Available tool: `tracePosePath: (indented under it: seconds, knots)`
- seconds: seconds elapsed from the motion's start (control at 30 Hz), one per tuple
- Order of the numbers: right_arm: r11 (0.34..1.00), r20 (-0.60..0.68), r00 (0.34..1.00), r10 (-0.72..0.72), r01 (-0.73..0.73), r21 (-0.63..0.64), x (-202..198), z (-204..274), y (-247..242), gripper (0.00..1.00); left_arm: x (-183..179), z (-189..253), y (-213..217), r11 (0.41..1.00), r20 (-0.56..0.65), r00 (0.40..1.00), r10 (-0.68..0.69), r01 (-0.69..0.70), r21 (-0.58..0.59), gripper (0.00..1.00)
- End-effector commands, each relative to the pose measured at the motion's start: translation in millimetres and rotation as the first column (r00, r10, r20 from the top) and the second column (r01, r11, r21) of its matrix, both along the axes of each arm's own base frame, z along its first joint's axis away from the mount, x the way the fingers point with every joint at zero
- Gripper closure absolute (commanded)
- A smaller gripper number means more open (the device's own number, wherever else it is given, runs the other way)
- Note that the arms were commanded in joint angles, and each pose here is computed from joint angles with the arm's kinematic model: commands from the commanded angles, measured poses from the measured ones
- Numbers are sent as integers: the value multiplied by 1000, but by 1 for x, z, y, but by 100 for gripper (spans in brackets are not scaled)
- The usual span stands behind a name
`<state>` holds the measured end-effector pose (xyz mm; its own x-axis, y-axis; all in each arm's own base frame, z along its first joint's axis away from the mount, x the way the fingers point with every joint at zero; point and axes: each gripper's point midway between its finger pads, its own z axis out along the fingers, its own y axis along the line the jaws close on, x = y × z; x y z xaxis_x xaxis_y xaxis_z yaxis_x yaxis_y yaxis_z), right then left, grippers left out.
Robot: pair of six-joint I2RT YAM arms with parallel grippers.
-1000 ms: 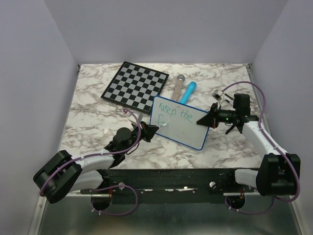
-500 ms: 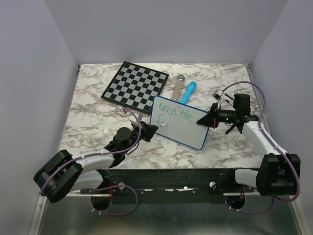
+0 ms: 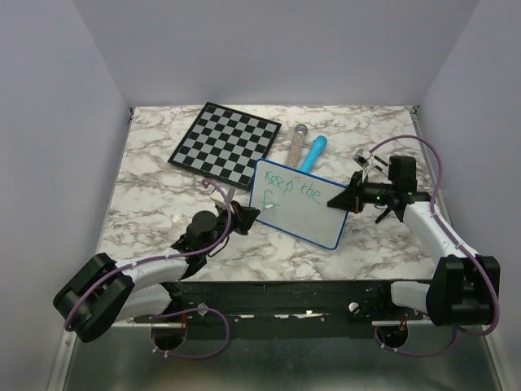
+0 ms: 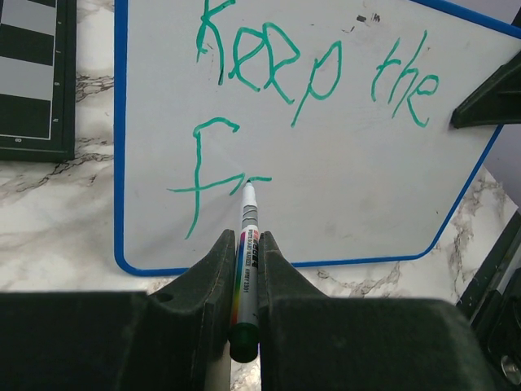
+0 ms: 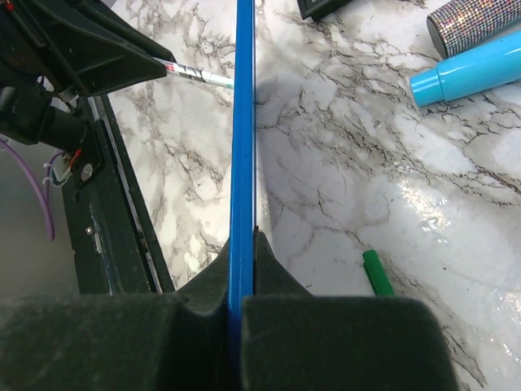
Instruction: Write a sentence on the whiteboard
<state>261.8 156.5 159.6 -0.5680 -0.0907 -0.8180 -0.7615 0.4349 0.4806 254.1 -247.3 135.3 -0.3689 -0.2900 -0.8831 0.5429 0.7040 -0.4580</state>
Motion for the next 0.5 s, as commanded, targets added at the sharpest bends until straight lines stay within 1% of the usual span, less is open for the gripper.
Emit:
tracePosePath:
  seconds: [0.0,0.3,0.33,0.47]
  knots:
    - [999,59,997,41,-43,30,-1,19,5,99,-1,-11,7,999,-25,1000,13,-12,35,100]
    - [999,60,997,41,-43,30,-1,19,5,99,-3,-22,5,998,-63,998,0,4,56,100]
    - [999,63,997,42,-44,31,-1,20,5,99,-6,-22,2,998,-66,997,-26,29,53,100]
    - [999,63,997,41,-43,30,-1,20,5,99,-8,-22,-2,998,-71,996,-45,49,49,100]
